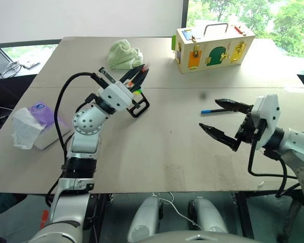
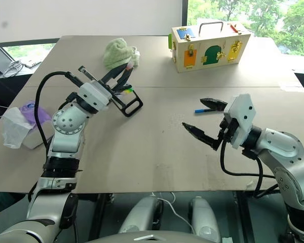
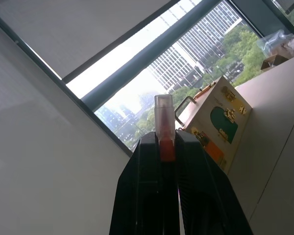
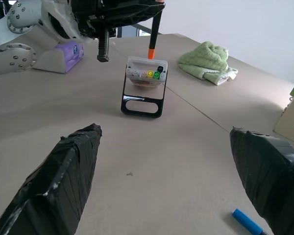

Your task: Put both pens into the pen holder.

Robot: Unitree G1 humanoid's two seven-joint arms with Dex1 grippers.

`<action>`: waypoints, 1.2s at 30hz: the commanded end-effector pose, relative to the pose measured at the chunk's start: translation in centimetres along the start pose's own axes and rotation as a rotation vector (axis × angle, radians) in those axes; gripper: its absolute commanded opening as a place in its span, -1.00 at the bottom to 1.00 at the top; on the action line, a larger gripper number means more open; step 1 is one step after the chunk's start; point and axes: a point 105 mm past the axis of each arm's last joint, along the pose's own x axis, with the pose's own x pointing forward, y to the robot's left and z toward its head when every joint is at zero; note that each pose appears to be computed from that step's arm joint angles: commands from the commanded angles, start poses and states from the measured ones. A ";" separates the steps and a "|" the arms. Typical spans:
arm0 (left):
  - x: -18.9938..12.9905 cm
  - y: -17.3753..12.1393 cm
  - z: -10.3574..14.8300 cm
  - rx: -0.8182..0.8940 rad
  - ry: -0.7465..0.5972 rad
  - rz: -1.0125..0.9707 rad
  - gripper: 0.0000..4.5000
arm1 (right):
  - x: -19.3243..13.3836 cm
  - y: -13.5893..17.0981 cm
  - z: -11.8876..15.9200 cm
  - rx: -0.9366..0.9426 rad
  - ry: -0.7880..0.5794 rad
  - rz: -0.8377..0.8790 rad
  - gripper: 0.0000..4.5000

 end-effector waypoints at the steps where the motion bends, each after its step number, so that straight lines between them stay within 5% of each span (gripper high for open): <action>1: 0.1 0.9 0.7 0.030 -0.038 0.026 -0.95 | -0.5 0.9 1.3 -0.057 -0.031 0.033 1.00; 9: -1.3 1.1 -0.9 -0.019 0.028 0.023 -0.95 | -1.1 0.9 1.1 -0.074 -0.021 0.038 1.00; 10: -1.5 1.4 -1.1 -0.028 0.038 0.035 -0.59 | -1.2 0.9 1.1 -0.075 -0.022 0.038 1.00; 19: -0.8 1.9 0.1 -0.160 0.029 0.026 0.97 | -1.5 0.6 0.6 -0.080 -0.011 -0.001 1.00; 23: 1.5 0.5 2.1 -0.460 0.020 -0.061 0.97 | -1.5 0.1 -0.5 -0.064 0.047 -0.051 1.00; 25: 2.5 -1.4 2.1 -0.541 0.139 -0.156 0.97 | -1.6 -1.2 -1.7 -0.081 0.119 -0.131 1.00; 29: 2.9 -3.8 4.0 -0.742 0.123 -0.303 0.97 | -1.5 -5.1 -4.6 -0.083 0.286 -0.236 1.00; 36: -0.9 -5.1 5.8 -0.873 0.117 -0.441 0.97 | 2.5 -10.4 -6.6 -0.071 0.482 -0.029 1.00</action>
